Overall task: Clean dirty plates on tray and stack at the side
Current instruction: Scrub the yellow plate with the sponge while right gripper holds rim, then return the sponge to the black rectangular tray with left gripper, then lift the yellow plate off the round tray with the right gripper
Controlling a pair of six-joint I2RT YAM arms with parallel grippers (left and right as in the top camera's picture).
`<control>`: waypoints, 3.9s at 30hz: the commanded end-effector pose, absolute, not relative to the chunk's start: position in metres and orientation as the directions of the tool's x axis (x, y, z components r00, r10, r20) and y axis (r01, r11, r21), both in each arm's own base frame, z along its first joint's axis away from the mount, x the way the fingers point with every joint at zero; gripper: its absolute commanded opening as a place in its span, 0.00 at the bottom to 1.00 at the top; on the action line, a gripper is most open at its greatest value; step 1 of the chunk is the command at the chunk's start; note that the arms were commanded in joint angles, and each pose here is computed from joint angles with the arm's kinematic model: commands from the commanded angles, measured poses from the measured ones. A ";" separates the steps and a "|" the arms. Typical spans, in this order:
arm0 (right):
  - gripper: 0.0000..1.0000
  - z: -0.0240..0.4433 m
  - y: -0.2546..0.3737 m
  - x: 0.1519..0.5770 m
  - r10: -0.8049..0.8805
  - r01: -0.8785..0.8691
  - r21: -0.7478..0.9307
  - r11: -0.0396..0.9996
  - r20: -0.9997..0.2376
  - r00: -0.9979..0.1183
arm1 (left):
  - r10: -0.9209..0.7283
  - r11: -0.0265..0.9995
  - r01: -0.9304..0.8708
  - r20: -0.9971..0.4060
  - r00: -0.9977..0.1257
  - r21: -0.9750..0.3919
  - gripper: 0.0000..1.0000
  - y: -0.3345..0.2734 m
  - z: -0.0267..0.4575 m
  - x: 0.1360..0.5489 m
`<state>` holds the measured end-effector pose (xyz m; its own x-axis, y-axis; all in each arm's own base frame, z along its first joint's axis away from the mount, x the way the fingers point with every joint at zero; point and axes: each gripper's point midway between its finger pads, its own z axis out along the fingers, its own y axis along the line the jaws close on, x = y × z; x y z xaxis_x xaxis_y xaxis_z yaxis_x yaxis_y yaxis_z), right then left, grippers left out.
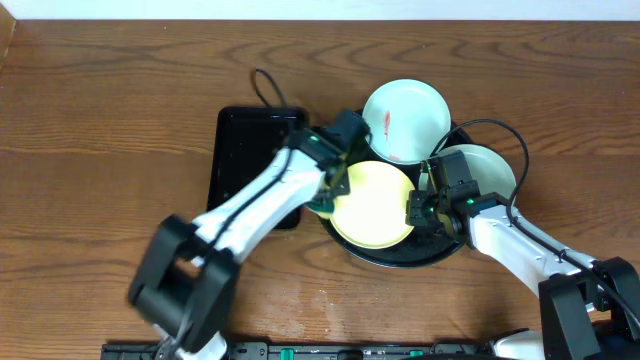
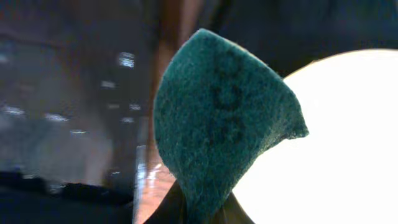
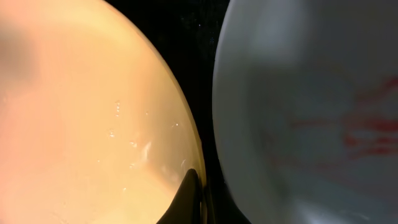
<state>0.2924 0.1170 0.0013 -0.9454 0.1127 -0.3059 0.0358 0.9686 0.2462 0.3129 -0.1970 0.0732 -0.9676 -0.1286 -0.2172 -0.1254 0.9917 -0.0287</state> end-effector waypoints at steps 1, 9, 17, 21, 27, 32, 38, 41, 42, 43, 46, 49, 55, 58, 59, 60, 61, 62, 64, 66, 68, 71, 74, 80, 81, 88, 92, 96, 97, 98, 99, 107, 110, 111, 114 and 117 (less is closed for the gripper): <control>0.01 -0.021 0.095 0.273 0.104 0.072 0.140 0.988 -0.243 -0.964 | -0.147 0.988 -0.154 -0.317 -0.937 -0.002 0.08 -0.162 0.110 0.324; 0.01 -0.021 0.095 0.273 0.105 0.072 0.140 0.988 -0.242 -0.965 | -0.238 0.965 -0.259 -0.271 -0.933 0.043 0.08 -0.092 0.088 0.340; 0.01 -0.022 0.095 0.272 0.104 0.072 0.140 0.988 -0.239 -0.965 | -0.133 0.943 -0.117 -0.032 -0.991 -0.312 0.07 -0.164 0.067 0.316; 0.01 -0.022 0.095 0.272 0.104 0.072 0.140 0.988 -0.239 -0.965 | -0.035 0.939 -0.004 -0.083 -0.996 -0.345 0.08 -0.206 0.068 0.310; 0.01 -0.022 0.095 0.272 0.104 0.072 0.140 0.988 -0.239 -0.965 | -0.058 0.941 -0.024 -0.091 -0.994 -0.338 0.08 -0.253 0.035 0.300; 0.01 -0.022 0.095 0.273 0.105 0.072 0.140 0.987 -0.240 -0.965 | -0.048 0.907 -0.033 -0.024 -0.999 -0.421 0.08 -0.298 0.002 0.290; 0.01 -0.022 0.095 0.273 0.105 0.072 0.141 0.987 -0.241 -0.965 | 0.056 0.840 0.003 0.082 -0.995 -0.543 0.08 -0.348 -0.015 0.255; 0.01 -0.022 0.095 0.273 0.105 0.072 0.141 0.987 -0.241 -0.965 | 0.071 0.839 0.016 0.081 -0.994 -0.544 0.08 -0.352 -0.015 0.250; 0.01 -0.022 0.095 0.273 0.105 0.072 0.141 0.987 -0.241 -0.965 | 0.065 0.840 0.009 0.085 -0.994 -0.543 0.08 -0.352 -0.015 0.250; 0.01 -0.022 0.095 0.273 0.105 0.072 0.141 0.987 -0.241 -0.965 | 0.061 0.840 0.004 0.088 -0.994 -0.543 0.08 -0.352 -0.015 0.250; 0.01 -0.022 0.095 0.273 0.105 0.072 0.141 0.987 -0.241 -0.965 | 0.069 0.842 0.013 0.083 -0.994 -0.539 0.08 -0.351 -0.016 0.249; 0.01 -0.022 0.095 0.273 0.105 0.072 0.141 0.987 -0.241 -0.965 | 0.044 0.890 0.011 0.062 -0.997 -0.455 0.08 -0.331 -0.025 0.255; 0.01 -0.022 0.095 0.273 0.105 0.072 0.141 0.987 -0.241 -0.965 | -0.086 0.980 -0.092 0.043 -0.995 -0.174 0.08 -0.256 -0.042 0.271; 0.01 -0.022 0.095 0.273 0.105 0.072 0.141 0.987 -0.241 -0.965 | -0.138 0.989 -0.138 -0.003 -0.990 -0.044 0.08 -0.221 -0.035 0.286; 0.01 -0.022 0.095 0.273 0.105 0.072 0.141 0.987 -0.241 -0.965 | -0.150 0.989 -0.150 -0.038 -0.988 0.009 0.08 -0.208 -0.030 0.293; 0.01 -0.022 0.095 0.273 0.105 0.072 0.141 0.987 -0.241 -0.965 | -0.158 0.984 -0.164 -0.085 -0.984 0.069 0.08 -0.193 -0.024 0.302; 0.01 -0.022 0.095 0.273 0.105 0.072 0.141 0.987 -0.241 -0.965 | -0.159 0.978 -0.173 -0.123 -0.980 0.113 0.08 -0.182 -0.019 0.309; 0.01 -0.022 0.095 0.273 0.105 0.072 0.141 0.987 -0.241 -0.965 | -0.149 0.978 -0.167 -0.142 -0.979 0.128 0.08 -0.178 -0.016 0.313; 0.01 -0.022 0.095 0.273 0.105 0.072 0.140 0.987 -0.241 -0.965 | -0.122 0.982 -0.141 -0.158 -0.980 0.121 0.08 -0.178 -0.008 0.319; 0.01 -0.022 0.095 0.273 0.105 0.072 0.141 0.987 -0.241 -0.965 | -0.125 0.986 -0.140 -0.156 -0.980 0.087 0.08 -0.184 0.001 0.320; 0.01 -0.022 0.095 0.273 0.105 0.072 0.141 0.987 -0.241 -0.965 | -0.132 0.991 -0.132 -0.126 -0.983 -0.013 0.08 -0.201 0.015 0.316; 0.01 -0.022 0.095 0.273 0.104 0.072 0.140 0.988 -0.241 -0.965 | -0.132 0.981 -0.115 -0.106 -0.985 -0.158 0.08 -0.222 0.046 0.310; 0.01 -0.022 0.095 0.273 0.104 0.072 0.140 0.988 -0.241 -0.965 | -0.129 0.977 -0.096 -0.168 -0.977 -0.192 0.08 -0.216 0.083 0.309; 0.01 -0.022 0.095 0.273 0.096 0.064 0.139 0.988 -0.242 -0.965 | -0.161 0.985 -0.172 -0.366 -0.917 -0.001 0.09 -0.131 0.132 0.327; 0.01 -0.022 0.095 0.273 0.096 0.064 0.139 0.988 -0.242 -0.965 | -0.148 0.984 -0.173 -0.378 -0.914 0.031 0.09 -0.119 0.132 0.330; 0.01 -0.021 0.095 0.273 0.097 0.064 0.139 0.988 -0.243 -0.965 | -0.122 0.977 -0.173 -0.333 -0.935 0.127 0.11 -0.077 0.078 0.343; 0.01 -0.021 0.095 0.273 0.096 0.063 0.140 0.988 -0.244 -0.965 | -0.133 0.980 -0.177 -0.348 -0.928 0.096 0.50 -0.075 0.079 0.353; 0.01 -0.020 0.097 0.277 0.069 0.034 0.138 0.990 -0.263 -0.962 | -0.103 0.991 -0.127 -0.377 -0.920 0.041 0.63 -0.081 0.109 0.359; 0.01 -0.020 0.097 0.278 0.052 0.016 0.135 0.991 -0.271 -0.961 | -0.106 0.991 -0.129 -0.390 -0.915 0.032 0.63 -0.081 0.120 0.359; 0.01 -0.019 0.098 0.280 0.039 0.002 0.134 0.991 -0.278 -0.960 | -0.111 0.992 -0.128 -0.407 -0.907 0.016 0.64 -0.081 0.134 0.358; 0.01 -0.019 0.098 0.281 0.035 -0.003 0.133 0.991 -0.283 -0.958 | -0.114 0.993 -0.122 -0.420 -0.901 -0.007 0.66 -0.084 0.145 0.356; 0.01 0.017 0.106 0.305 0.033 -0.036 0.165 0.986 -0.395 -0.918 | -0.135 0.982 -0.048 -0.505 -0.853 -0.181 0.73 -0.091 0.226 0.302; 0.01 0.048 0.109 0.315 -0.015 -0.099 0.157 0.983 -0.467 -0.884 | -0.140 0.981 -0.042 -0.530 -0.836 -0.192 0.80 -0.083 0.245 0.278; 0.01 0.058 0.110 0.316 -0.035 -0.122 0.150 0.981 -0.484 -0.874 | -0.141 0.980 -0.041 -0.536 -0.832 -0.194 0.82 -0.081 0.249 0.272; 0.01 0.087 0.108 0.318 -0.097 -0.182 0.110 0.977 -0.535 -0.839 | -0.148 0.978 -0.033 -0.568 -0.810 -0.208 0.83 -0.077 0.262 0.260; 0.01 0.114 0.101 0.322 -0.104 -0.178 0.069 0.982 -0.586 -0.804 | -0.155 0.975 -0.025 -0.596 -0.788 -0.221 0.83 -0.075 0.272 0.254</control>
